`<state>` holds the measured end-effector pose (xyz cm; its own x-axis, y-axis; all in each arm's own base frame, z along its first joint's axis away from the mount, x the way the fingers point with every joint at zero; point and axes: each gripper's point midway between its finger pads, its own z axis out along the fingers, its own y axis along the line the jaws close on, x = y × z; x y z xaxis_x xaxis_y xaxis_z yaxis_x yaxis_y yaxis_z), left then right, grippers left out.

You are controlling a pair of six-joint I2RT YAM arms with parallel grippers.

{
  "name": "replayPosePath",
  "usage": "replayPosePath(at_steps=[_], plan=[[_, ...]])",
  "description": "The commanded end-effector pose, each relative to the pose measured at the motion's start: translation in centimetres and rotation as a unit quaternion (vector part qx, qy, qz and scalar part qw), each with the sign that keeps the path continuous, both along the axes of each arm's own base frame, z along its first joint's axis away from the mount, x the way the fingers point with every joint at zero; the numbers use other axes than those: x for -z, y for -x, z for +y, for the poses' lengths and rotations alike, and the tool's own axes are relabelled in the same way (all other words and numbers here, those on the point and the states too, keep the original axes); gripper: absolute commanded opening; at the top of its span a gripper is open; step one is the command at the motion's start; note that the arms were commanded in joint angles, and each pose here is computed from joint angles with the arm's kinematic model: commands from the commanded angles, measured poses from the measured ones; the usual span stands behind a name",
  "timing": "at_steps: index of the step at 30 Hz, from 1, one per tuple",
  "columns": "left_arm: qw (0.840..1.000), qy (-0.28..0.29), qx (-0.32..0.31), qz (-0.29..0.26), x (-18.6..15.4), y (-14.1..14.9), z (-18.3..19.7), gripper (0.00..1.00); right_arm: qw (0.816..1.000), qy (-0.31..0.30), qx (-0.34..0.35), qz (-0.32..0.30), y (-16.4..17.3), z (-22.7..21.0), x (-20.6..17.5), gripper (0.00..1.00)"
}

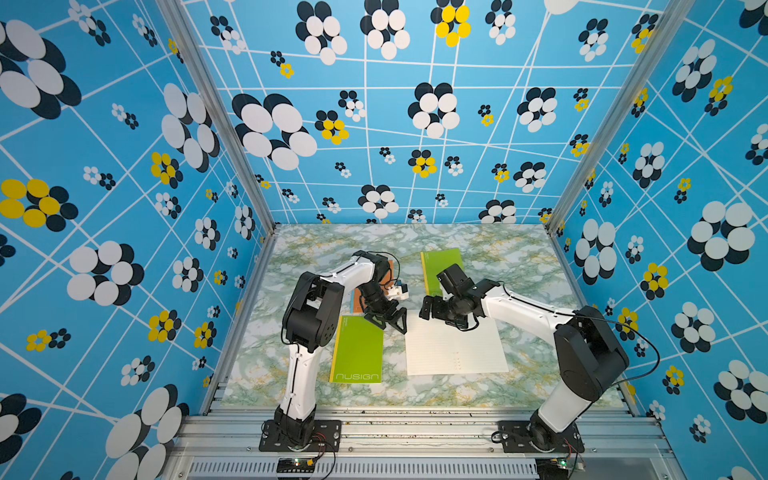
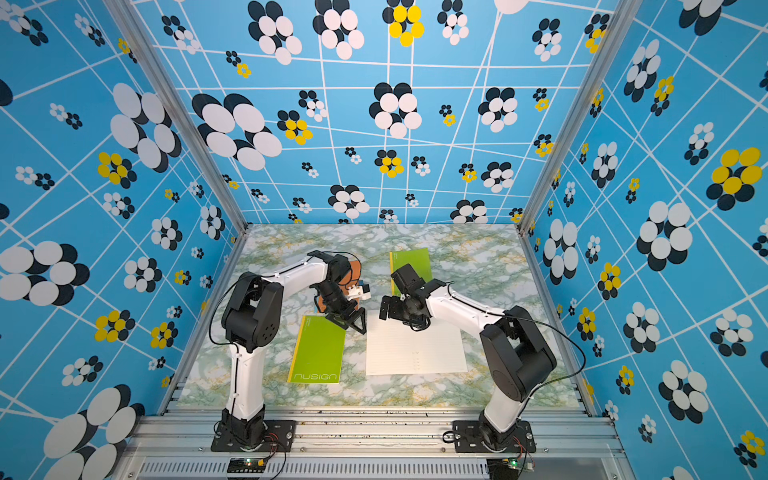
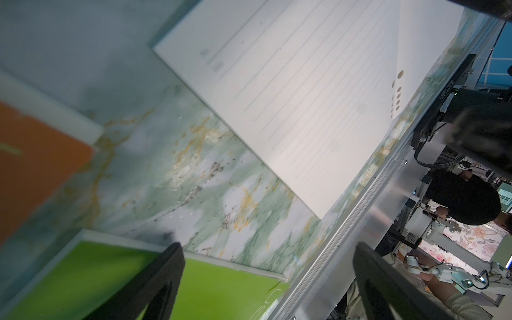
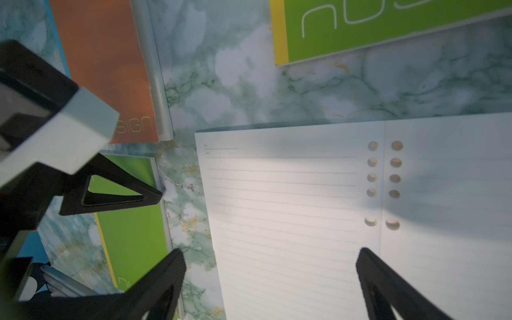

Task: Close the notebook
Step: Close the notebook at the center of the board.

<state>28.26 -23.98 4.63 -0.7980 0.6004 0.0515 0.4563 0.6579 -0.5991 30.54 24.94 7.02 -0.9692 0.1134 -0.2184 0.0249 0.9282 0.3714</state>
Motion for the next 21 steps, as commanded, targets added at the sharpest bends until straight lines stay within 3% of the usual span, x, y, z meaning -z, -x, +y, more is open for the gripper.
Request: replayPosePath(at_steps=[1, 13, 21], plan=[[0.999, -0.035, 0.001, -0.014, 1.2, -1.0, 1.5, 0.98, 1.000, -0.003, 0.012, -0.007, -0.1, -0.4, -0.5, 0.99], [1.000, 0.002, 0.001, -0.015, -1.5, 0.1, -0.4, 0.98, 1.000, 0.004, 0.019, -0.023, -1.1, -1.6, -1.9, 0.99], [0.992, -0.070, -0.083, -0.067, -2.6, -1.7, -0.9, 0.95, 0.996, 0.056, 0.067, -0.024, -1.3, -8.0, -2.1, 0.99]])
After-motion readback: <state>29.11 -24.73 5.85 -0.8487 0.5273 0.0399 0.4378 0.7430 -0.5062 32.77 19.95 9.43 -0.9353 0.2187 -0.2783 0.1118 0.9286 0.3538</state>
